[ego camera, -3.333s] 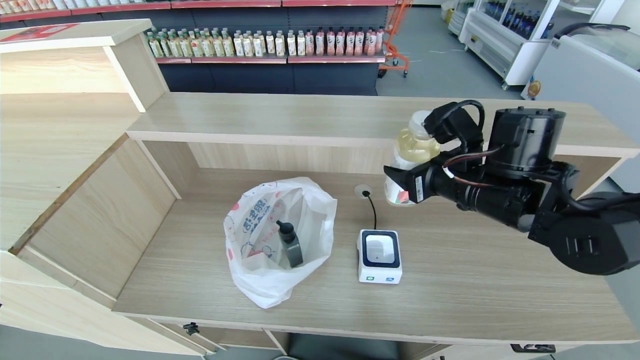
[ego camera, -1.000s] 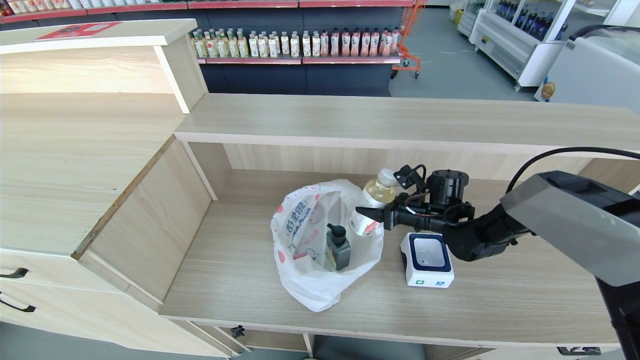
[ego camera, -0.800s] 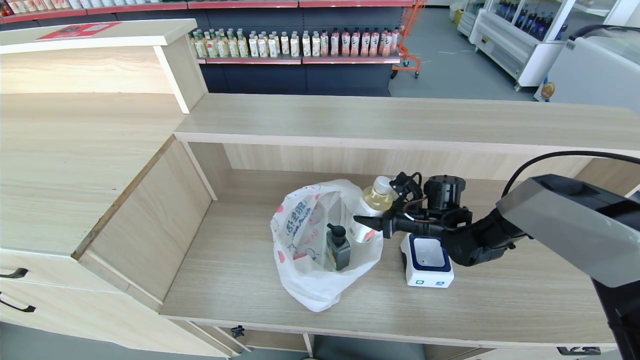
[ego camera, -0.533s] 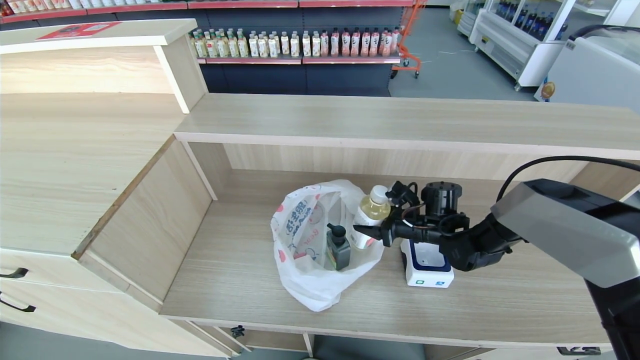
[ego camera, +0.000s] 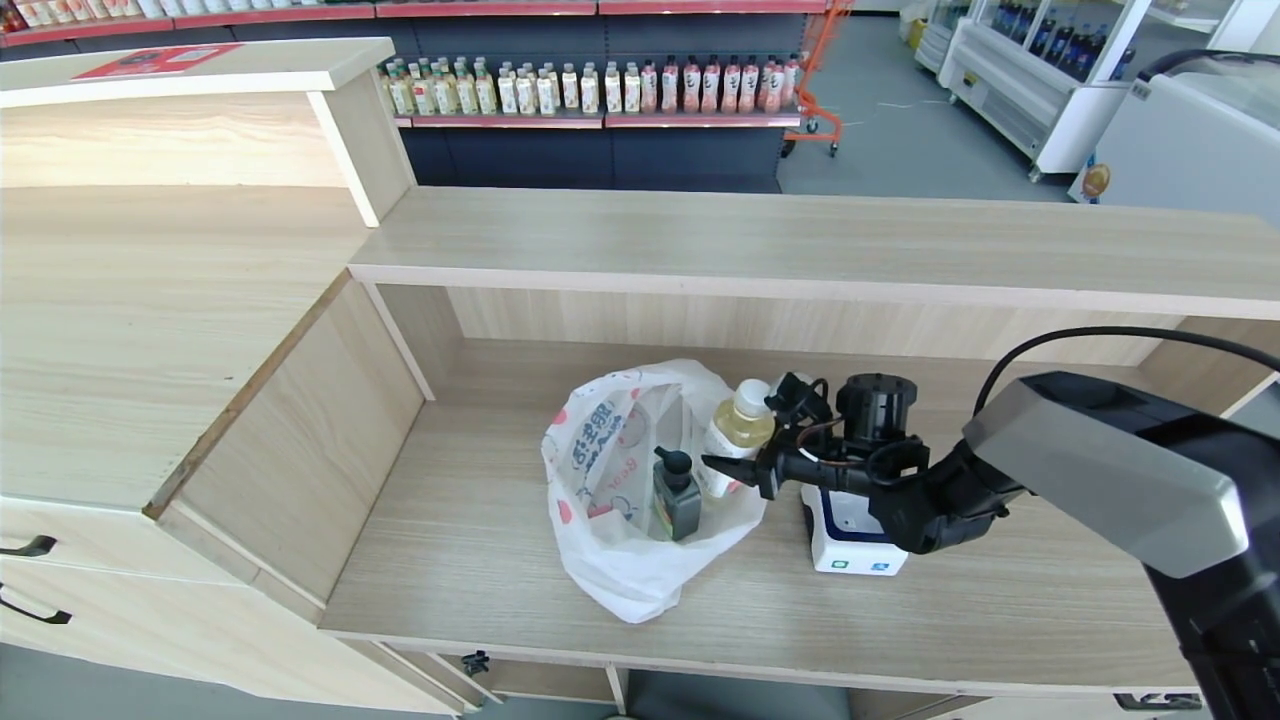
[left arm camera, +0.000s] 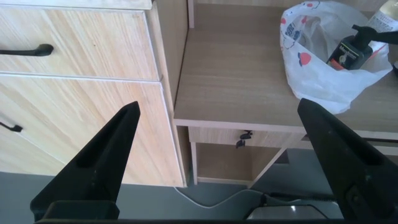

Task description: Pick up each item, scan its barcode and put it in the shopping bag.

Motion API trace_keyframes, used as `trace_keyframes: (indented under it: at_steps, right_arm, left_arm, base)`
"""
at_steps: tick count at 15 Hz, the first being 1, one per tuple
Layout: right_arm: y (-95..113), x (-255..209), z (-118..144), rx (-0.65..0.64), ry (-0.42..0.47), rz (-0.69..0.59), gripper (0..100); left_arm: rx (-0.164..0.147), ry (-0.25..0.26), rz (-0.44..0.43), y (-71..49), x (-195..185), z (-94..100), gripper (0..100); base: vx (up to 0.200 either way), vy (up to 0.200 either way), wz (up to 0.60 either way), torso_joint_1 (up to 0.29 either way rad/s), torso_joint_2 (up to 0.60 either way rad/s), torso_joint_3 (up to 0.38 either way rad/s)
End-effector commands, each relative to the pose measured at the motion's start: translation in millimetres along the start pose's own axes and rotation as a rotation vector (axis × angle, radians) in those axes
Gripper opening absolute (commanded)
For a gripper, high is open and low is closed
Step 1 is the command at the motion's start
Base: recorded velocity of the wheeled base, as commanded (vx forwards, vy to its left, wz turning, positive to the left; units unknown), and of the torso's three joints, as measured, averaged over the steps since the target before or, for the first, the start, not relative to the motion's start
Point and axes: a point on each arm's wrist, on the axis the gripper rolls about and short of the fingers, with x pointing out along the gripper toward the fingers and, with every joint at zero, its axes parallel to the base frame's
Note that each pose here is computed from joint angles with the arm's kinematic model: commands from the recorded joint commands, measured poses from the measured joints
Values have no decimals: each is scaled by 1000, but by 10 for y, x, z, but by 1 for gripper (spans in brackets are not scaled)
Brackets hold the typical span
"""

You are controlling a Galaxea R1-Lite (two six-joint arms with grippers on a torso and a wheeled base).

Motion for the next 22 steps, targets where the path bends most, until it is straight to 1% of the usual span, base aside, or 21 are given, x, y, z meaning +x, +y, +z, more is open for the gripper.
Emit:
trace_keyframes:
  at_steps: [1, 5, 9, 15, 19, 20, 22]
  right_arm:
    - [11, 20, -50, 3, 5, 4, 0]
    - [-12, 64, -91, -30, -2, 1, 0]
    - [-25, 103, -116, -36, -7, 3, 0]
    - [48, 272, -110, -50, -31, 31, 0]
    - [76, 297, -133, -48, -29, 40, 0]
    - [76, 297, -133, -48, -29, 40, 100]
    - [57, 277, -118, -49, -30, 35, 100]
  left_arm:
    - [0, -1, 0, 0, 0, 1, 100]
    - [0, -1, 0, 0, 0, 1, 100]
    - [0, -1, 0, 0, 0, 1, 100]
    - [0, -1, 0, 0, 0, 1, 100]
    - [0, -1, 0, 0, 0, 1, 100]
    - [0, -1, 0, 0, 0, 1, 100]
    - [0, -1, 0, 0, 0, 1, 100]
  base:
    - [0, 0, 0, 0, 0, 0]
    - [0, 0, 0, 0, 0, 0]
    - [0, 0, 0, 0, 0, 0]
    - [0, 0, 0, 0, 0, 0]
    - [0, 0, 0, 0, 0, 0]
    - [0, 0, 0, 0, 0, 0]
    - [0, 0, 0, 0, 0, 0]
